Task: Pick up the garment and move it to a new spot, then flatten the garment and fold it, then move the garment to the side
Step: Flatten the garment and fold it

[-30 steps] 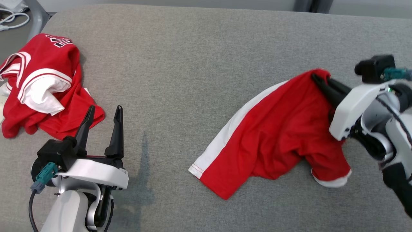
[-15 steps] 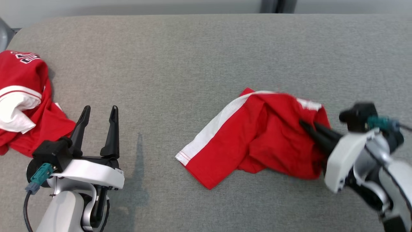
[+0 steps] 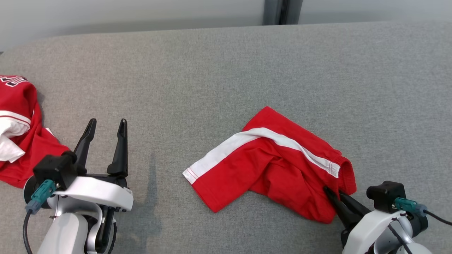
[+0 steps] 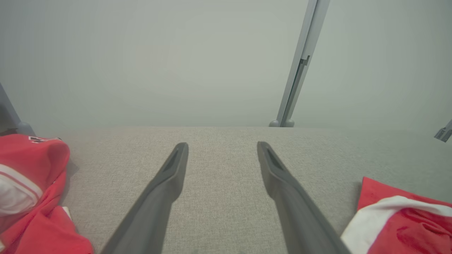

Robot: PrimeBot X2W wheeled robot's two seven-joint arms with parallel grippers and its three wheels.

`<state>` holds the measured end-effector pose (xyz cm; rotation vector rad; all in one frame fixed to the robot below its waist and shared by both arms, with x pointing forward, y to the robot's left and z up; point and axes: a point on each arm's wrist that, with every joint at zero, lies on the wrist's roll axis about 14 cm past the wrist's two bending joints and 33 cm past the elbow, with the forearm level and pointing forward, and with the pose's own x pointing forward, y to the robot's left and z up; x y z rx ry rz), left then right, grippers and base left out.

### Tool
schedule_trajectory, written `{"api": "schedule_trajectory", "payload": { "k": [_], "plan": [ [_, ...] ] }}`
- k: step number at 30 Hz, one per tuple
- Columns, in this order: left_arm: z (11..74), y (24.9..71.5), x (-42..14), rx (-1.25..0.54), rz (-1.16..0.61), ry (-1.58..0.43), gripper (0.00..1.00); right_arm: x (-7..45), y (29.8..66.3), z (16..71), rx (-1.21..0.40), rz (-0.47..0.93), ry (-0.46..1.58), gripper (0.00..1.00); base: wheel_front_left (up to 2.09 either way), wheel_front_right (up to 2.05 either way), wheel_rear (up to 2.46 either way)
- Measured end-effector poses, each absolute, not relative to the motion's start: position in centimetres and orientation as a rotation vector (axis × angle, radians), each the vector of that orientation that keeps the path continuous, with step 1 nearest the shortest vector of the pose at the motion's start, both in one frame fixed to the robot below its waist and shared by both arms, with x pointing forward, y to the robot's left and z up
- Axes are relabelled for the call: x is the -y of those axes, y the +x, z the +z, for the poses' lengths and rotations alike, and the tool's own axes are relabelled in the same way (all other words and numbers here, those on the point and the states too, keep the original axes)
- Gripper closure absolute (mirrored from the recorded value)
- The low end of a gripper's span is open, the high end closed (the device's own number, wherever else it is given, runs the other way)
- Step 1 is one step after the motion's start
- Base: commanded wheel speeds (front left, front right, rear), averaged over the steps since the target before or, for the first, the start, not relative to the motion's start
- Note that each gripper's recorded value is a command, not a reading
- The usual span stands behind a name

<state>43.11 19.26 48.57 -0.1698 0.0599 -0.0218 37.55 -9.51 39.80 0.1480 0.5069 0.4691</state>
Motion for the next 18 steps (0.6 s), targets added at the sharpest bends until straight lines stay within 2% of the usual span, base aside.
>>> {"api": "schedule_trajectory", "payload": {
  "k": [1,12,18],
  "plan": [
    [48.7,42.9,-19.2,-0.059,-0.021,-0.172,0.00,9.4,37.5,40.0,-0.494,0.464,0.159,0.00,0.00,0.00,0.00],
    [49.9,40.7,-19.4,-0.048,-0.005,-0.174,0.00,12.4,36.6,45.3,-0.260,0.347,0.193,0.00,0.00,0.00,0.00],
    [50.9,40.1,-19.1,-0.024,-0.010,-0.175,0.00,16.9,37.9,52.2,0.032,0.195,0.151,0.00,0.00,0.00,0.00]
  ]
}}
